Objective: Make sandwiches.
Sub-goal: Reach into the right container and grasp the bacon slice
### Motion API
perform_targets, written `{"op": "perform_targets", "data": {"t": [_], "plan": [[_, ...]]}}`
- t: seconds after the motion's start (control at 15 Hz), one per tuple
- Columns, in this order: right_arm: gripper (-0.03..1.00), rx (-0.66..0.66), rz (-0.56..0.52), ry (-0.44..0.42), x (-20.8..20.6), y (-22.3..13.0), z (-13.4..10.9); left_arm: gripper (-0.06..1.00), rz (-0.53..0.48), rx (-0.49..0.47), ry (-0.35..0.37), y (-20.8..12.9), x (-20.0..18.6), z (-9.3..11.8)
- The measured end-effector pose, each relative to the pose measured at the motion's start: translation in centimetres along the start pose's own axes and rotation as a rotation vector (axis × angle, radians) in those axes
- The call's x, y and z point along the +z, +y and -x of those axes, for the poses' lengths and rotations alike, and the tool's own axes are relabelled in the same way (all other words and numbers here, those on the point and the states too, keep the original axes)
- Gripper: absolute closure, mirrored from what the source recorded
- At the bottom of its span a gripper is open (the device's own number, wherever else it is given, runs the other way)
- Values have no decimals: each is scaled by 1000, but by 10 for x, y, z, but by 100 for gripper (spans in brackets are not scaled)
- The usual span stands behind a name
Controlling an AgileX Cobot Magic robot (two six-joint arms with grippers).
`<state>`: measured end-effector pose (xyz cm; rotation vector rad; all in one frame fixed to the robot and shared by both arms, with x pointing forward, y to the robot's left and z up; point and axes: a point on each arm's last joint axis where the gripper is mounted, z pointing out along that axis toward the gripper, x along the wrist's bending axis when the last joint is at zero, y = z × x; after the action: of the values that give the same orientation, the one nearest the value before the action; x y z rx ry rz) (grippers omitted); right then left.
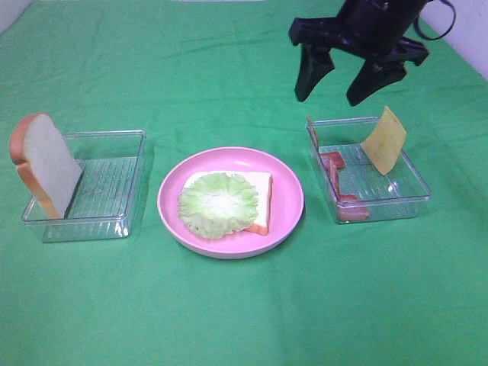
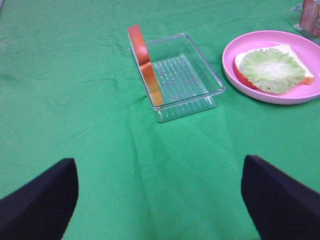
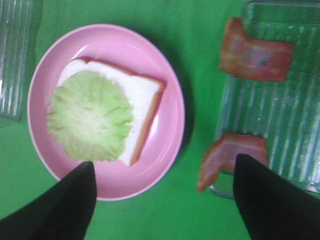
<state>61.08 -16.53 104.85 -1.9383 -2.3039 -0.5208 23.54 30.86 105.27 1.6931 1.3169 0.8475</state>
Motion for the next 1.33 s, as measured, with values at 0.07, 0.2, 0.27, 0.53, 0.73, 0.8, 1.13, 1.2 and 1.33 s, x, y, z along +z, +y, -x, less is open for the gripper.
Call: {"op": "perform_targets", "data": {"t": [0.07,0.2,0.27,0.53,0.73,0.8,1.13,1.2,1.33], "plan": [[25,16,-1,-8,-3,1,8,11,0,0,0,0,0,0],[25,50,-57,-40,-11,-1,34,11,0,0,0,0,0,0],[25,35,-76,-41,-11,-3,33,11,0,0,0,0,0,0],[26,-23,-159,-36,11,-7,11,11,0,0,-1,0,0,0],[27,-9,-230,-48,40,-5,15,11,0,0,-1,0,0,0],[29,-5,-251,-54,49,-5,18,11,0,0,-1,0,0,0],[34,23,-311,-35,86,-3,25,11,0,0,-1,0,0,0],[36,24,-313,-36,88,-3,26,11,0,0,-1,0,0,0],[39,24,-303,-36,88,-2,26,11,0,0,-1,0,0,0]]}}
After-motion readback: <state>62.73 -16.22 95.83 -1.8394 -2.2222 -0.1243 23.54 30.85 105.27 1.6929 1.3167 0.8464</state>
